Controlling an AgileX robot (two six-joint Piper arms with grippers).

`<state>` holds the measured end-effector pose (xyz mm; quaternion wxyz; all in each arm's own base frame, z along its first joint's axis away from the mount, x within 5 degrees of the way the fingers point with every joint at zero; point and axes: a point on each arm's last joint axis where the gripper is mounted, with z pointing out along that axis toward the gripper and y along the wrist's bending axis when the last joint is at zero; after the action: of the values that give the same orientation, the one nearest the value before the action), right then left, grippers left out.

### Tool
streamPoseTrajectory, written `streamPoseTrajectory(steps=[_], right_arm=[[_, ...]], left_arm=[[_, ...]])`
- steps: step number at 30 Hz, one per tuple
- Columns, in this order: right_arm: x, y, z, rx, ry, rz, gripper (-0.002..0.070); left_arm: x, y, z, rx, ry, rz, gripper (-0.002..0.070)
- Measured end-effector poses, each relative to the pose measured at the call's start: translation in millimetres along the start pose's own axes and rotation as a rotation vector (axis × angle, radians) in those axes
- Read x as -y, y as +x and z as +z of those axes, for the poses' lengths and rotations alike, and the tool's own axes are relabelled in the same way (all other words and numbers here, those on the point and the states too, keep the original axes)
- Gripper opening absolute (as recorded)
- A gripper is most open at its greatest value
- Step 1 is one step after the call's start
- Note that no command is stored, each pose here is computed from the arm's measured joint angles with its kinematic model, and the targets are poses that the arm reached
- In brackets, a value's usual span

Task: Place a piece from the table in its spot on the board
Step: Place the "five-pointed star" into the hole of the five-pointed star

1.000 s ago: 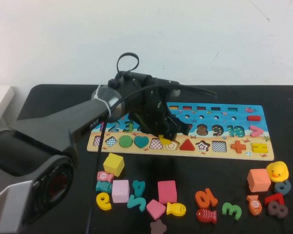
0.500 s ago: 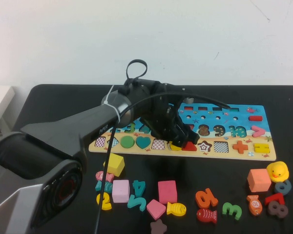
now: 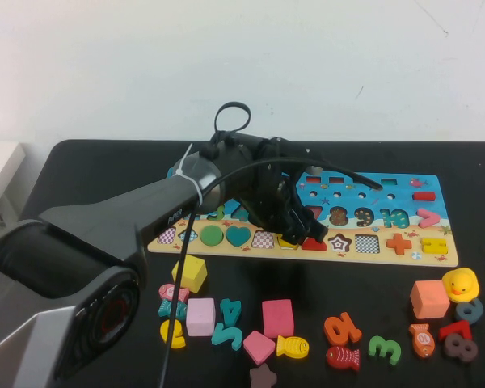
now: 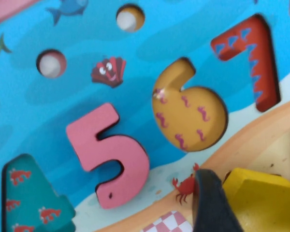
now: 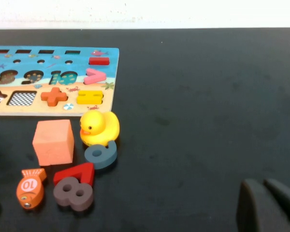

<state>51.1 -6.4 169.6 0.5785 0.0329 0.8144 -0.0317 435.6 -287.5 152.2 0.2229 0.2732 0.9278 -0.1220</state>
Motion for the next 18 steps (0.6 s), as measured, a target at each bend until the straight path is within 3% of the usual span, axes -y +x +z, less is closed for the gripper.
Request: streamPoseTrajectory(steps=[18], right_arm=[[0.0,0.0,0.0,0.0,0.0,0.0,0.0018]], left_arm=[[0.0,2.1,-0.2,-0.024,-0.001,0.008,0.0312]])
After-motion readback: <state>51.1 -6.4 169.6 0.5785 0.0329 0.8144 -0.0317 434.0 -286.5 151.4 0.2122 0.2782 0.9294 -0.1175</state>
